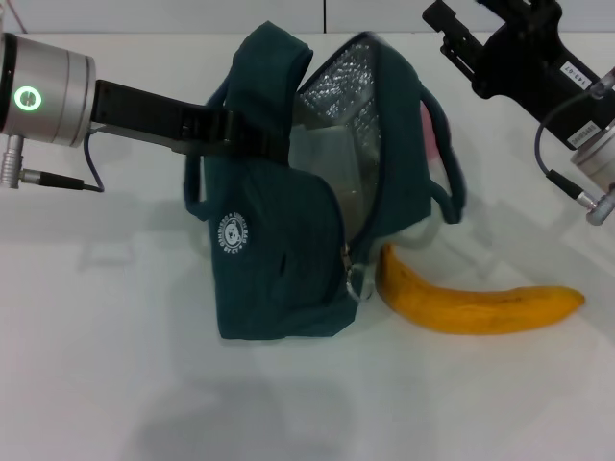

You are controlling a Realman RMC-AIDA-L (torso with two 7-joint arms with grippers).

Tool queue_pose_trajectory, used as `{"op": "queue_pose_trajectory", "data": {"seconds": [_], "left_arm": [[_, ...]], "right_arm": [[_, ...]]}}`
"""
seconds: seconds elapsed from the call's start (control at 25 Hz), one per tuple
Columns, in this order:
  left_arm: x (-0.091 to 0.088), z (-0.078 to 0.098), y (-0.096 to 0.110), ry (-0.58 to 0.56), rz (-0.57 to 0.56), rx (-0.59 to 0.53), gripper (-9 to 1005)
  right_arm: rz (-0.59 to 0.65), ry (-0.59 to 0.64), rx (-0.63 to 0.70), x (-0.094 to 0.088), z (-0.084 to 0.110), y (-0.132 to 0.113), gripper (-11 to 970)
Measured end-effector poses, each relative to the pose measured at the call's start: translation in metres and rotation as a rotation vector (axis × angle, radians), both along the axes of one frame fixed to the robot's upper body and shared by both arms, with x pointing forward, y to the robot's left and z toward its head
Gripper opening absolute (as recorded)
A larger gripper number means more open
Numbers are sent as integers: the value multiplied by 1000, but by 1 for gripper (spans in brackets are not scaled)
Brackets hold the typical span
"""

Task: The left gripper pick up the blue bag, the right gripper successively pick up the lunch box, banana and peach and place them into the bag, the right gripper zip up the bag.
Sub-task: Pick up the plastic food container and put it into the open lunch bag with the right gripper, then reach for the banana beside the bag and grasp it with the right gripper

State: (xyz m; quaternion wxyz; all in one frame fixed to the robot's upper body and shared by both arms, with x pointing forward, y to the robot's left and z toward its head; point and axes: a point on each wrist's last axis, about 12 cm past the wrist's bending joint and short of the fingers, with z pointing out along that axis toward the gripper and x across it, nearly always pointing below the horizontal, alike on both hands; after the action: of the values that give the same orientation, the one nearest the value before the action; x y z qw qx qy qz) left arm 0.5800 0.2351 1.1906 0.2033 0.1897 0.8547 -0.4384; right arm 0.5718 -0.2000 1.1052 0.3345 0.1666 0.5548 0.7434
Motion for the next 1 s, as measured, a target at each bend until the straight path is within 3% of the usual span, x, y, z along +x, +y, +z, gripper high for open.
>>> {"op": "queue_pose_trajectory", "data": {"seconds": [0.4, 0.76, 1.0], "left_arm": [[1, 1, 0, -5, -1, 1, 41], [1, 0, 1, -1, 9, -7, 40], [-1, -3, 2, 7, 26, -25, 40]], "right_arm": [[-15, -101, 9, -2, 9, -13, 674], [-79, -277, -88, -9, 15, -45, 757], [-82, -393, -238, -10, 20, -69, 816]]}}
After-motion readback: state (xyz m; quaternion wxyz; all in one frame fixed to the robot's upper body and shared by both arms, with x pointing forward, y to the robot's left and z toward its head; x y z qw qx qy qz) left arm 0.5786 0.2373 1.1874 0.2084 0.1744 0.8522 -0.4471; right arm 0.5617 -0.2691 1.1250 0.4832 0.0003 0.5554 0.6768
